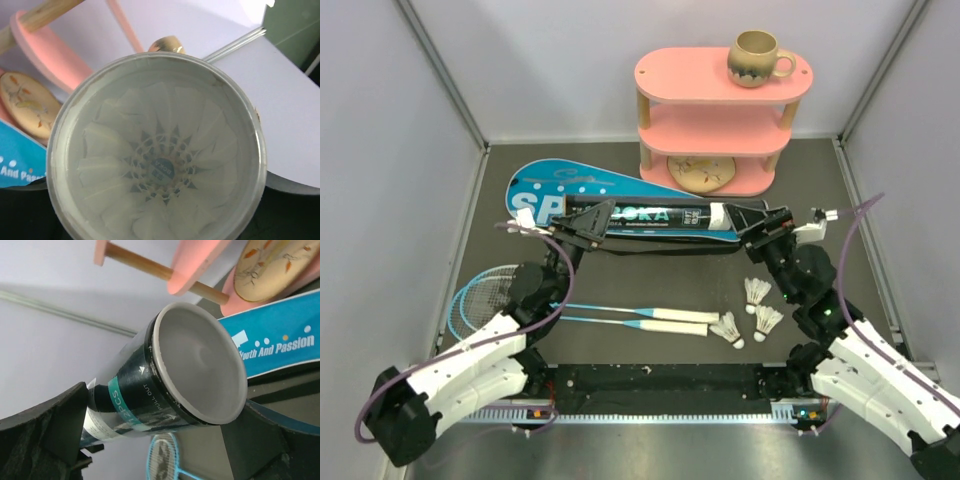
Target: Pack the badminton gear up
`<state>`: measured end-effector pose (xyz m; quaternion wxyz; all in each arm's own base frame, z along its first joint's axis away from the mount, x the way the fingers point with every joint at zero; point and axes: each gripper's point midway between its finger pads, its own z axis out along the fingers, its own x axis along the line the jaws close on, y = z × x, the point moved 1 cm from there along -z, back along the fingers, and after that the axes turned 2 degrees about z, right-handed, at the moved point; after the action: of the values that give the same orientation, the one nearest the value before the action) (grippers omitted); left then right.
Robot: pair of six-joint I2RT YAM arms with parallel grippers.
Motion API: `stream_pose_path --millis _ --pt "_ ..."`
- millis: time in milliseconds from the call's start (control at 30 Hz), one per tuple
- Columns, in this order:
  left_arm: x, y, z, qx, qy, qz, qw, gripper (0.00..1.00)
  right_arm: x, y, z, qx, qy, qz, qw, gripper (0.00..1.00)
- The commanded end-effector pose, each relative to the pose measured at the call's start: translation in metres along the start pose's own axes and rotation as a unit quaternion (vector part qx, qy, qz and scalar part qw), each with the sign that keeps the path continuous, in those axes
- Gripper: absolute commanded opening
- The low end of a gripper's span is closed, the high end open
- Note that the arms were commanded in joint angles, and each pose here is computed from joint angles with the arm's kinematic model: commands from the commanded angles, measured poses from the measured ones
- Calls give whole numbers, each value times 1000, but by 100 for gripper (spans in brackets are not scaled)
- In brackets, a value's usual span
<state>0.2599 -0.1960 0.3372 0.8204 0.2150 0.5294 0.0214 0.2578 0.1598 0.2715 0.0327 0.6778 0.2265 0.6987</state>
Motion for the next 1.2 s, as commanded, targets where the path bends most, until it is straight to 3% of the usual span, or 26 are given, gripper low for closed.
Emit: stream_pose_path --millis 0,100,200,300,367,400,433,467,500,567,633,700,833,933,1067,1167 --pt "12 39 2 -70 40 195 978 45 -60 -16 -23 130 -84 -333 930 99" --pt "15 48 5 -77 74 216 970 44 -64 -4 -26 122 -100 -378 912 99" --pt "21 73 -2 -118 132 183 967 44 -73 -17 -32 127 -79 -337 929 99" --pt "5 90 -10 -158 106 149 970 44 -58 -30 -37 111 14 -269 957 99" --pt "-10 88 -5 -146 82 150 975 44 -32 -35 -41 107 107 -301 941 99" --pt "-9 74 -3 -104 81 160 978 44 -8 -30 -41 99 142 -325 930 99" --pt "-21 74 1 -91 70 159 981 44 0 -35 -41 118 171 -384 900 99" --pt "-20 65 3 -67 71 167 981 44 -10 -47 -28 160 150 -417 882 99" --pt "-20 52 3 -30 61 175 982 44 30 -41 -24 159 182 -439 865 99" --pt "-19 41 2 2 59 170 984 43 32 -76 -15 223 202 -517 802 99" --pt "-11 26 -3 42 65 173 982 43 76 -80 -7 170 253 -596 743 99" --pt "-8 20 -6 56 66 166 982 43 104 -101 -4 169 302 -616 707 99" --pt "-14 10 -11 82 41 151 984 44 114 -147 5 236 369 -629 643 97" --pt "-22 10 -17 81 14 139 987 44 113 -171 5 256 399 -621 624 97" --pt "-25 7 -22 82 -8 122 989 45 115 -184 17 243 395 -622 631 97" --pt "-26 3 -24 93 -15 125 988 45 114 -187 31 226 365 -640 637 91"
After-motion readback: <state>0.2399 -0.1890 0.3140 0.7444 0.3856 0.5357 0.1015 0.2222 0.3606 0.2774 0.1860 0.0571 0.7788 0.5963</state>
